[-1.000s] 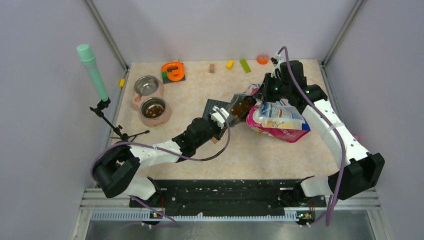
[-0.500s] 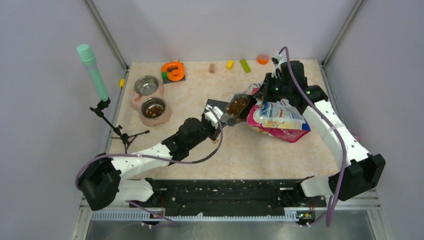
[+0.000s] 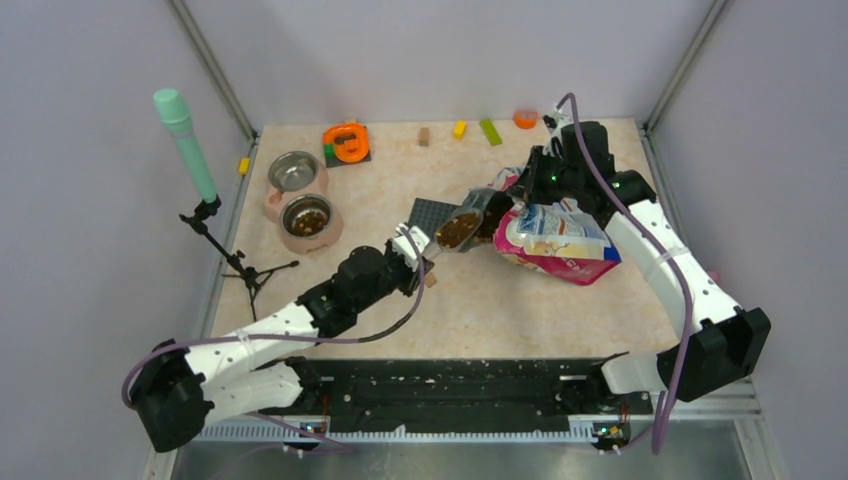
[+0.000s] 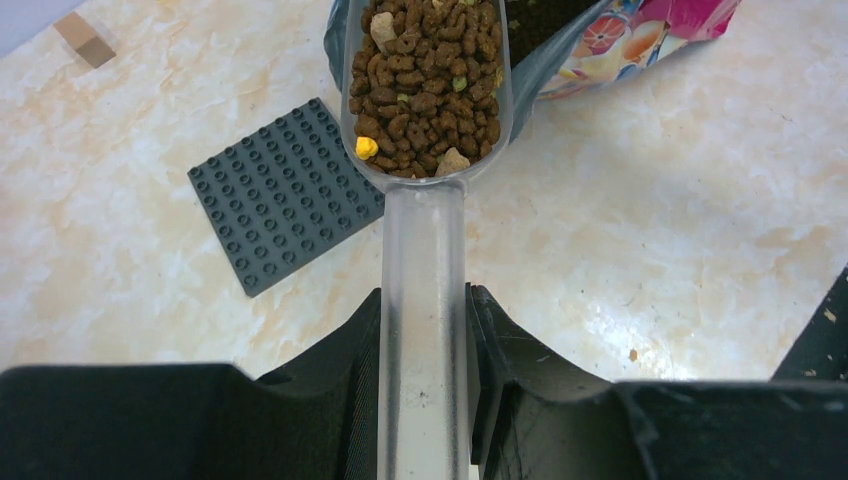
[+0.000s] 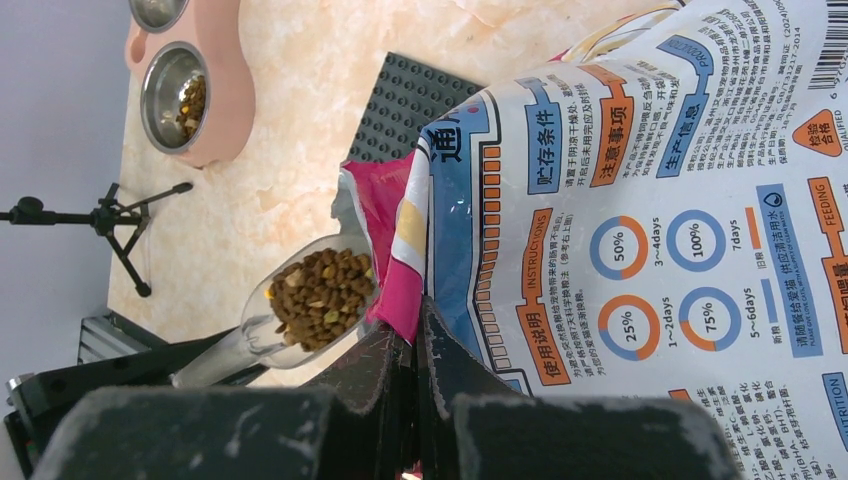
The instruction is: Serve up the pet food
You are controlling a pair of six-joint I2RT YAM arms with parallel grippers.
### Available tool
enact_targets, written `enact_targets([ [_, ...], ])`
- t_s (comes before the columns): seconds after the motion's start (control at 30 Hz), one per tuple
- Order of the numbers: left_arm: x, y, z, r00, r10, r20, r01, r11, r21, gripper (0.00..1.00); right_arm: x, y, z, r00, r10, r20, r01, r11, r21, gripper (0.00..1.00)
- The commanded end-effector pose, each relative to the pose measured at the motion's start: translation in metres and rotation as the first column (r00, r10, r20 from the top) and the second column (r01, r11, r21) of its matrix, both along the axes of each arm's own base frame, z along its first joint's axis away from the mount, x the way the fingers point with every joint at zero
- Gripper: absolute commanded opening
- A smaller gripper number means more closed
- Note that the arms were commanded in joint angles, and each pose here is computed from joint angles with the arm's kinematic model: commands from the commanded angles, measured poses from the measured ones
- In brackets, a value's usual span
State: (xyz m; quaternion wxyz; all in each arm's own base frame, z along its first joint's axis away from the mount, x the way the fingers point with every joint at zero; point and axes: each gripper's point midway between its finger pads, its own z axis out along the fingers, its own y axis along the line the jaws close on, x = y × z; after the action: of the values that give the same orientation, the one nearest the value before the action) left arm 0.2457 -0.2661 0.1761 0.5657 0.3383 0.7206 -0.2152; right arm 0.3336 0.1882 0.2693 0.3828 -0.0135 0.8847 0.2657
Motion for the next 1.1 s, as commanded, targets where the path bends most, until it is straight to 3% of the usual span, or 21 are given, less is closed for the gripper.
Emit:
enact_targets([
  [0.0, -0.009, 0.018, 0.016, 0.999, 0.026, 0.026, -0.026, 1.0, -0.012, 0.0, 0.011, 0.019, 0.063, 0.983, 0.045, 0.179, -0.068, 0.99, 0.124, 0.0],
  [0.23, -0.01, 0.053, 0.025, 0.985, 0.173, 0.009, -0.173, 0.985, -0.005, 0.0, 0.017, 0.025, 0.063, 0.981, 0.067, 0.182, -0.091, 0.987, 0.129, 0.0],
  [0.4, -0.001, 0.073, 0.029, 0.941, 0.336, -0.048, -0.338, 0.939, -0.058, 0.0, 0.021, 0.03, 0.063, 0.979, 0.089, 0.182, -0.114, 0.984, 0.135, 0.0],
  [0.6, 0.015, 0.087, 0.028, 0.851, 0.511, -0.119, -0.518, 0.855, -0.03, 0.0, 0.023, 0.034, 0.062, 0.977, 0.104, 0.186, -0.131, 0.981, 0.14, 0.0],
  [1.07, 0.052, 0.132, 0.04, 0.672, 0.724, -0.16, -0.733, 0.68, -0.003, 0.0, 0.019, 0.033, 0.061, 0.972, 0.124, 0.198, -0.15, 0.981, 0.125, 0.0],
])
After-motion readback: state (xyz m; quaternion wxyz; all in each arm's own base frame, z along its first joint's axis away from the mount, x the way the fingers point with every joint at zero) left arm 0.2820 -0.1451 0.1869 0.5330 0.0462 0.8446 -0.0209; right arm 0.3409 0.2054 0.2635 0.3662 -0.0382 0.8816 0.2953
